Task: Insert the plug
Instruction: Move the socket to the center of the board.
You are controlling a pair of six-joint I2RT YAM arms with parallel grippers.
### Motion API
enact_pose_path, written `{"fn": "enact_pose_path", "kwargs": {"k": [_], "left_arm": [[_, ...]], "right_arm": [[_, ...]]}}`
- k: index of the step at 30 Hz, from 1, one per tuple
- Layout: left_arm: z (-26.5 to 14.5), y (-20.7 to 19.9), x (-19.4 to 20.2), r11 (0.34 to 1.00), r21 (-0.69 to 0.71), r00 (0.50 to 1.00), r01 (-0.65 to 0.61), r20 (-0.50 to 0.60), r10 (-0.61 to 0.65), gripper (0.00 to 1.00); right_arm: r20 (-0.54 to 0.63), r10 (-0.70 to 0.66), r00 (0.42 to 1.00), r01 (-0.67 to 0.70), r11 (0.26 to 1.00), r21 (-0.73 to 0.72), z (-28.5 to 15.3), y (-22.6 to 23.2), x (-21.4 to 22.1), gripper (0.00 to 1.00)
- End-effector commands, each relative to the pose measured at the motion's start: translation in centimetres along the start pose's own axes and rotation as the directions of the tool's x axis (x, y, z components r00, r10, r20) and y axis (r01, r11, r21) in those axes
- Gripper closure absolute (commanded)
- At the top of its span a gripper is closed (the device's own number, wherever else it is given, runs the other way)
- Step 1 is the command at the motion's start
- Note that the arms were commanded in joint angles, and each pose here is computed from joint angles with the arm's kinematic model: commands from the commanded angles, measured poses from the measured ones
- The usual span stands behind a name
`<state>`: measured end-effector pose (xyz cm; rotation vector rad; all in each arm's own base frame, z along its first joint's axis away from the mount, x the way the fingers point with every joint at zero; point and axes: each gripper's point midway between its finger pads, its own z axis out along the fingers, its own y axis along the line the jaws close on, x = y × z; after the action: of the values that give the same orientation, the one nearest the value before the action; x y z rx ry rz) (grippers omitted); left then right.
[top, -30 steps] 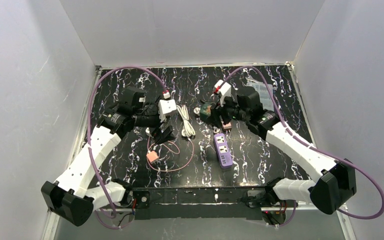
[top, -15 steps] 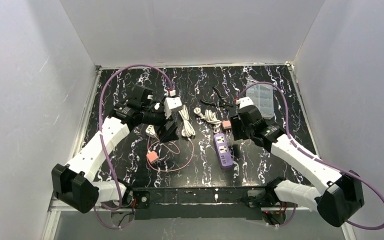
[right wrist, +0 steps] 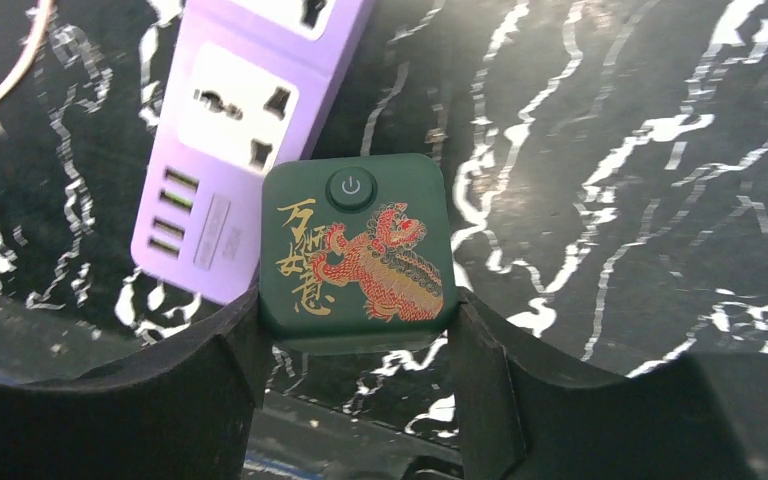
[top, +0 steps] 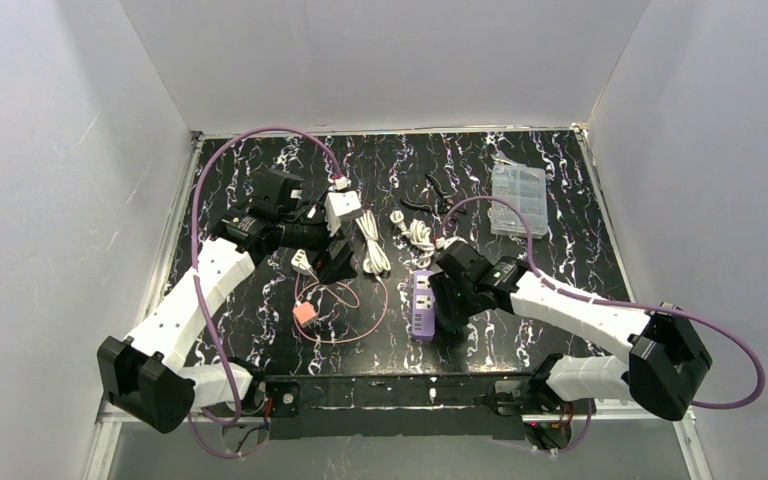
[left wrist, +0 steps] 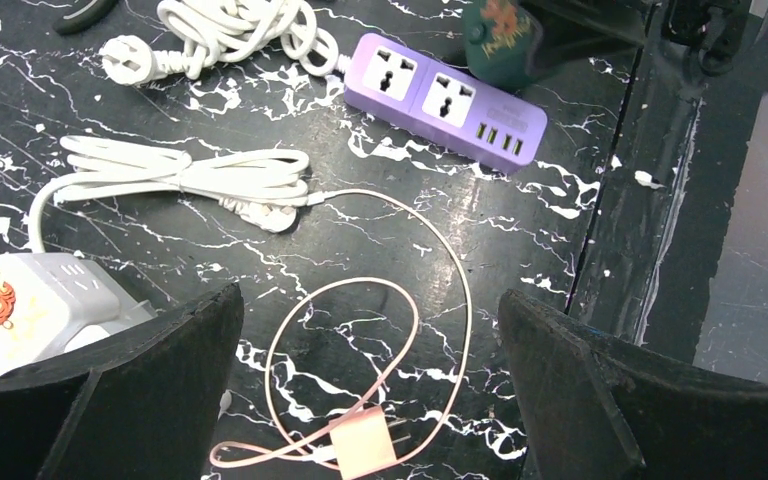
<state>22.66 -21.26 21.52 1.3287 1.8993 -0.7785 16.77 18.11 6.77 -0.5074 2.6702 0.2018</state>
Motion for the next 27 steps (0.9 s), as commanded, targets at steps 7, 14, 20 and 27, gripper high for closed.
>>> {"fn": "enact_pose_path", "kwargs": {"k": [7, 14, 20, 27], "left_arm": [[-0.9, -0.2, 0.9, 1.0, -0.028, 0.999, -0.01, -0.032, 0.009, 0.02], [-0.5, -2.3, 5.5, 0.998, 0.052, 0.991, -0.037, -0.124, 0.043, 0.01], [0.2, -2.7, 10.1, 0.975, 0.111, 0.958, -0.192, -0.196, 0.21, 0.01], [0.7, -1.4, 8.8, 0.99, 0.035, 0.973, -0.134, -0.183, 0.138, 0.01]], "right_arm": [[0.167, -0.019, 0.986, 0.069, 0.952, -0.3, 0.6, 9.9, -6.4, 0.99], [0.235, -0.079, 0.969, 0.146, 0.948, -0.284, 1.7, 11.7, -10.5, 0.99], [0.445, -0.06, 0.894, 0.169, 0.963, -0.21, -3.7, 9.0, -13.3, 0.99], [0.676, -0.075, 0.733, 0.258, 0.95, -0.175, -5.8, 8.8, -16.3, 0.99]]}}
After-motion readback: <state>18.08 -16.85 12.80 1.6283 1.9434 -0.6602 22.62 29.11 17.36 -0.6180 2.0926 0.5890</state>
